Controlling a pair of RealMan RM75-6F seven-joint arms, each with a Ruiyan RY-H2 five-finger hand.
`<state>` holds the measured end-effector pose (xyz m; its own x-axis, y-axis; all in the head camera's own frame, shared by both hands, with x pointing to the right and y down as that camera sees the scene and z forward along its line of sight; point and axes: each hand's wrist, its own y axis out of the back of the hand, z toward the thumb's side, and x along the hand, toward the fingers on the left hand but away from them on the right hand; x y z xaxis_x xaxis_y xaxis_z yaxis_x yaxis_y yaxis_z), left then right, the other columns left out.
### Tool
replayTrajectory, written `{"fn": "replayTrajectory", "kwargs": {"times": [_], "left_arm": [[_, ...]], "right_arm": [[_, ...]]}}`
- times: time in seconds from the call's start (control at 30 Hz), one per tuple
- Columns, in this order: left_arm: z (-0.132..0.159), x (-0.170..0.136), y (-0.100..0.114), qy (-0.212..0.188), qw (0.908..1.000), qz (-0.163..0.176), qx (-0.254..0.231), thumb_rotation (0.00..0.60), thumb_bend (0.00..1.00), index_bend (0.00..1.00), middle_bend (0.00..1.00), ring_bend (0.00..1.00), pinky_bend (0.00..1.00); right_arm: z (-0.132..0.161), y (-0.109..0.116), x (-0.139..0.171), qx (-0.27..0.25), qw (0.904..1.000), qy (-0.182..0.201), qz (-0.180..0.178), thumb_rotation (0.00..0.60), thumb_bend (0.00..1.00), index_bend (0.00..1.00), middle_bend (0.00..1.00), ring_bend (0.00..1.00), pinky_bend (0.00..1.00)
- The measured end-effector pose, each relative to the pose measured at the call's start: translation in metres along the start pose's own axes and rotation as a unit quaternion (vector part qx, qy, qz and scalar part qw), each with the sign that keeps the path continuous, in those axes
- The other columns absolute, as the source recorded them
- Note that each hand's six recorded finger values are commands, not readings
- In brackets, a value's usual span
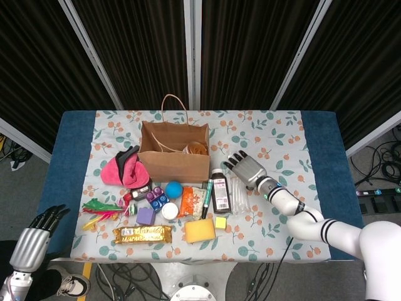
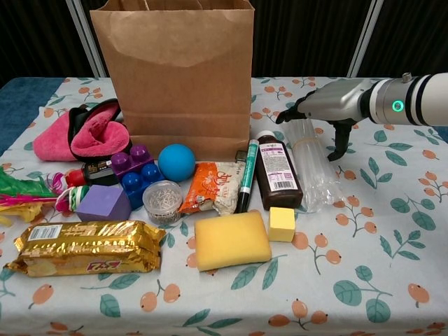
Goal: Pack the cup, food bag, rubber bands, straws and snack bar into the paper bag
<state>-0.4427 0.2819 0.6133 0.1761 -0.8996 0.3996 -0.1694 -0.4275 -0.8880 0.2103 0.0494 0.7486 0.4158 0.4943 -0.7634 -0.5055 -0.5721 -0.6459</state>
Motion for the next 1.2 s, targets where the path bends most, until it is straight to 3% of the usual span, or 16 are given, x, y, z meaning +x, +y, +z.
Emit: {"fn": "replayTrajectory", "kwargs": {"times": [0.2,0.37,0.47,0.57,0.73,0.87,1.2], "left_arm": [[0.003,0.000,-0.001,-0.006,1.0000,-0.002,-0.001,0.600,0.09,0.22,0.23,0.15,0.24],[0.005,-0.001,0.000,-0.012,0.9999,0.000,-0.001,0.600,0.09,0.22,0.23,0.15,0.24],[0.006,-0.001,0.001,-0.015,0.9999,0.004,0.000,0.600,0.09,0.22,0.23,0.15,0.24],[0.007,0.000,0.000,-0.017,0.9999,0.004,0.000,0.600,0.09,0.22,0.23,0.15,0.24],[0.005,-0.001,0.001,-0.015,0.9999,0.004,0.005,0.600,0.09,0.22,0.23,0.15,0.24],[0.002,0.000,0.000,-0.007,1.0000,0.003,0.005,0.600,0.09,0.22,0.23,0.15,0.24],[0.000,0.000,-0.002,-0.002,1.0000,-0.003,0.003,0.600,0.09,0.22,0.23,0.15,0.24]], "right_arm": [[-0.016,0.006,0.031,0.001,0.9999,-0.015,0.006,0.600,0.10,0.00,0.13,0.00,0.04],[-0.033,0.001,0.072,-0.014,0.9984,-0.041,0.037,0.600,0.10,0.00,0.18,0.01,0.08],[-0.045,-0.001,0.097,-0.020,0.9964,-0.066,0.049,0.600,0.10,0.00,0.15,0.00,0.08],[-0.049,0.003,0.105,-0.022,0.9962,-0.076,0.037,0.600,0.10,0.00,0.09,0.00,0.04],[-0.038,0.016,0.095,-0.023,0.9983,-0.052,-0.007,0.600,0.10,0.00,0.06,0.00,0.02],[-0.027,0.018,0.067,-0.050,0.9978,-0.033,-0.029,0.600,0.10,0.00,0.06,0.00,0.02],[0.007,0.005,0.007,-0.112,0.9937,0.002,0.014,0.600,0.17,0.00,0.06,0.00,0.02]]}}
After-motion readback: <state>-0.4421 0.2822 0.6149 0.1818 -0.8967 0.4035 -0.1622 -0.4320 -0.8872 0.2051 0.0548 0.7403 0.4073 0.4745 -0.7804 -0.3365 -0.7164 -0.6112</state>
